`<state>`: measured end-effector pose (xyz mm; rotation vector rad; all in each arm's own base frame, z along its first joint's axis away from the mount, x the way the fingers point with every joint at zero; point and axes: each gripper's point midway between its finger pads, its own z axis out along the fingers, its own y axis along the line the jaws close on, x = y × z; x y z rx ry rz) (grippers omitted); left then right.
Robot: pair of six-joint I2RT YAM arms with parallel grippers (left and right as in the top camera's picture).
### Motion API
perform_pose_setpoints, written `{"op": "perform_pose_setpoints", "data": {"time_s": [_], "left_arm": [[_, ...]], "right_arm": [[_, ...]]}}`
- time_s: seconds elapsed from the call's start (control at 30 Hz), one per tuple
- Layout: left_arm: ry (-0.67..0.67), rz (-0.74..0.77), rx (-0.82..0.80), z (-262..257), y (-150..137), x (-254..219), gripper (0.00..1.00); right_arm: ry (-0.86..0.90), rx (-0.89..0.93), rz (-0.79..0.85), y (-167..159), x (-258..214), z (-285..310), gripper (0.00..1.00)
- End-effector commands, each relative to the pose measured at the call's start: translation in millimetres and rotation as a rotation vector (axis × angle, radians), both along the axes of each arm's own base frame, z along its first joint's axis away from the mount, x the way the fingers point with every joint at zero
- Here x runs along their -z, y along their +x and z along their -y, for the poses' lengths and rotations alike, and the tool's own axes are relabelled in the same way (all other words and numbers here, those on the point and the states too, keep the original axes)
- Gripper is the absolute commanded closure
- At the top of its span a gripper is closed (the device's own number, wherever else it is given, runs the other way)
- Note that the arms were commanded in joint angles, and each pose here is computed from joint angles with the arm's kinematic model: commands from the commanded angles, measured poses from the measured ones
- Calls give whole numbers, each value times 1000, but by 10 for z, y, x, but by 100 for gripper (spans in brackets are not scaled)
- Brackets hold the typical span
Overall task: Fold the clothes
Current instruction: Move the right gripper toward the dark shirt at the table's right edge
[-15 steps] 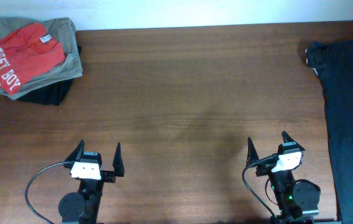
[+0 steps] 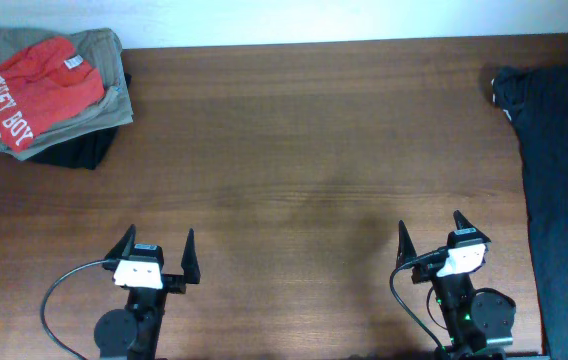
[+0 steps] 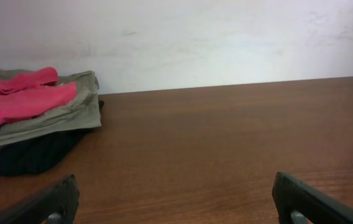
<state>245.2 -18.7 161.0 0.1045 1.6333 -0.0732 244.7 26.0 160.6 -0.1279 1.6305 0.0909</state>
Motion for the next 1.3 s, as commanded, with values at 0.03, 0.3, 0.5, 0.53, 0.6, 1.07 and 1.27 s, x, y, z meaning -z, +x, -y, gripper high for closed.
{"op": "perform_pose_setpoints", "data": {"time_s": [0.03, 0.3, 0.5, 0.53, 0.6, 1.07, 1.27], "left_arm": [[17, 2, 22, 37, -5, 14, 1], [17, 2, 22, 37, -5, 14, 1], [17, 2, 22, 37, -5, 14, 1], [17, 2, 22, 37, -5, 14, 1], [17, 2, 22, 37, -5, 14, 1], [17, 2, 22, 37, -5, 14, 1], [17, 2, 22, 37, -5, 14, 1]], "right_arm": [[6, 3, -6, -2, 27, -1, 1], [6, 3, -6, -2, 27, -1, 1], [6, 3, -6, -2, 27, -1, 1], [6, 3, -5, -2, 26, -1, 1], [6, 3, -6, -2, 27, -1, 1], [495, -324, 25, -170, -414, -525, 1], [495, -303, 282, -251, -998, -385, 1]]}}
